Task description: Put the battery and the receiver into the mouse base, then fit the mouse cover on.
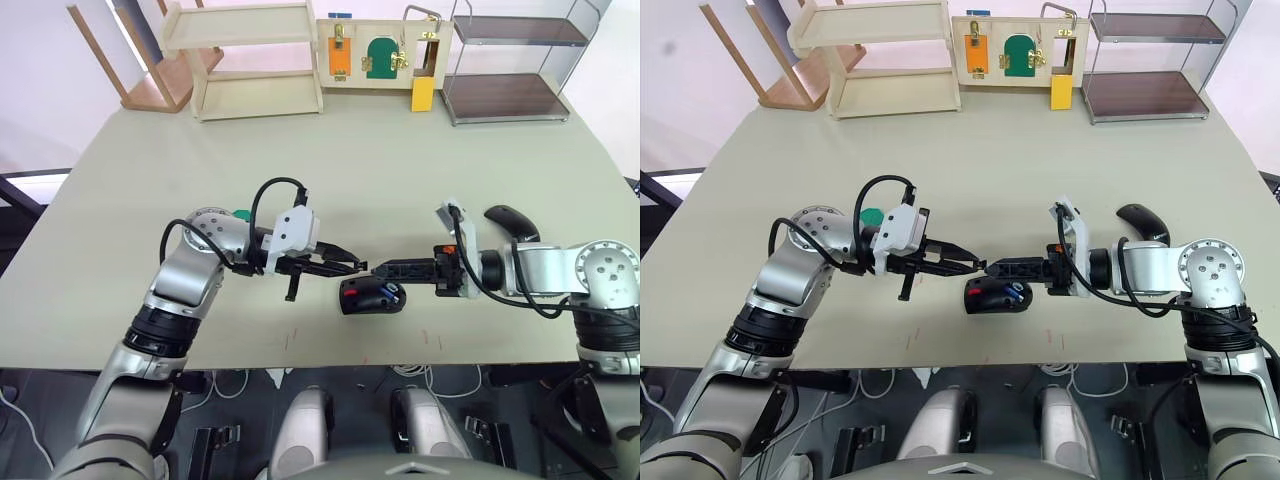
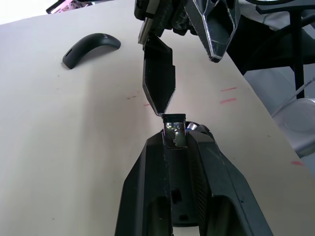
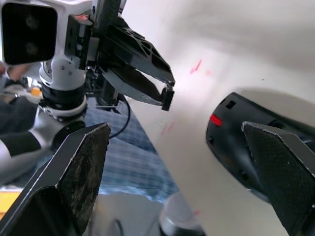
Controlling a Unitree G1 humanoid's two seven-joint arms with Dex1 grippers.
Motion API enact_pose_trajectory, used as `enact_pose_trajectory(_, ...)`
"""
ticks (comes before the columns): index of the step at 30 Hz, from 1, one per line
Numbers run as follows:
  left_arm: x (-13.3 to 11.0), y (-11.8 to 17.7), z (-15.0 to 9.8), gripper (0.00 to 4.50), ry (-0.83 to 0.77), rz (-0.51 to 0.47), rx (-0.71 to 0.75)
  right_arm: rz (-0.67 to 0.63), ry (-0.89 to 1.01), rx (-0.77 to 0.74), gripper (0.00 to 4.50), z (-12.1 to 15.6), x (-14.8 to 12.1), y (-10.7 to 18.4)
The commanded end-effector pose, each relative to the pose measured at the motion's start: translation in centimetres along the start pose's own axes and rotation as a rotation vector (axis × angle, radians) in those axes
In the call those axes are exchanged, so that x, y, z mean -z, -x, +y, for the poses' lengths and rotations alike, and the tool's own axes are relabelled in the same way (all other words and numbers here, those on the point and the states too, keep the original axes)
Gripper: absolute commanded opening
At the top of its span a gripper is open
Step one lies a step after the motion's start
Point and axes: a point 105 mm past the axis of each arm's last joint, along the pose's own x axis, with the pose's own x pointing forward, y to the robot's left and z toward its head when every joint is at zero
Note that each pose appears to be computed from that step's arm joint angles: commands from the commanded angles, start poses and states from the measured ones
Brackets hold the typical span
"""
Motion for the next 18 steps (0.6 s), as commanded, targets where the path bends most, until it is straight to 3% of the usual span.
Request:
enact_pose_trajectory(1, -1.2, -0.5, 0.0, 0.03, -0.066, -0.014, 0.033, -0.028, -0.015, -0.029, 4.5, 1.0, -0.5, -0.4)
enact_pose_trajectory(7, -1.7, -0.8, 0.1, 0.03, -0.079, -0.019, 0.049, -0.037, -0.025, -0.023, 4.5, 1.0, -0.4, -1.2)
enact_pose_trajectory(9, -1.7, -0.8, 0.0, 0.03, -0.082, -0.017, 0.055, -0.06, -0.037, -0.035, 4.09, 1.1, -0.6, -1.4)
enact_pose_trajectory(10, -1.7, -0.8, 0.0, 0.03, -0.082, -0.016, 0.056, -0.065, -0.041, -0.037, 3.78, 1.1, -0.6, -1.5)
enact_pose_trajectory(11, -1.7, -0.8, 0.0, 0.03, -0.082, -0.013, 0.06, -0.064, -0.04, -0.034, 3.18, 1.1, -0.6, -1.5)
enact_pose_trajectory(13, -1.7, -0.7, -0.1, 0.03, -0.083, -0.01, 0.064, -0.069, -0.046, -0.036, 2.77, 1.1, -0.5, -1.6)
enact_pose_trajectory(15, -1.7, -0.7, 0.0, 0.03, -0.083, -0.009, 0.064, -0.066, -0.043, -0.035, 2.01, 1.2, -0.4, -1.7)
enact_pose_trajectory(18, -1.8, -0.6, 0.0, 0.03, -0.081, -0.008, 0.062, -0.06, -0.04, -0.033, 2.01, 1.2, -0.3, -1.6)
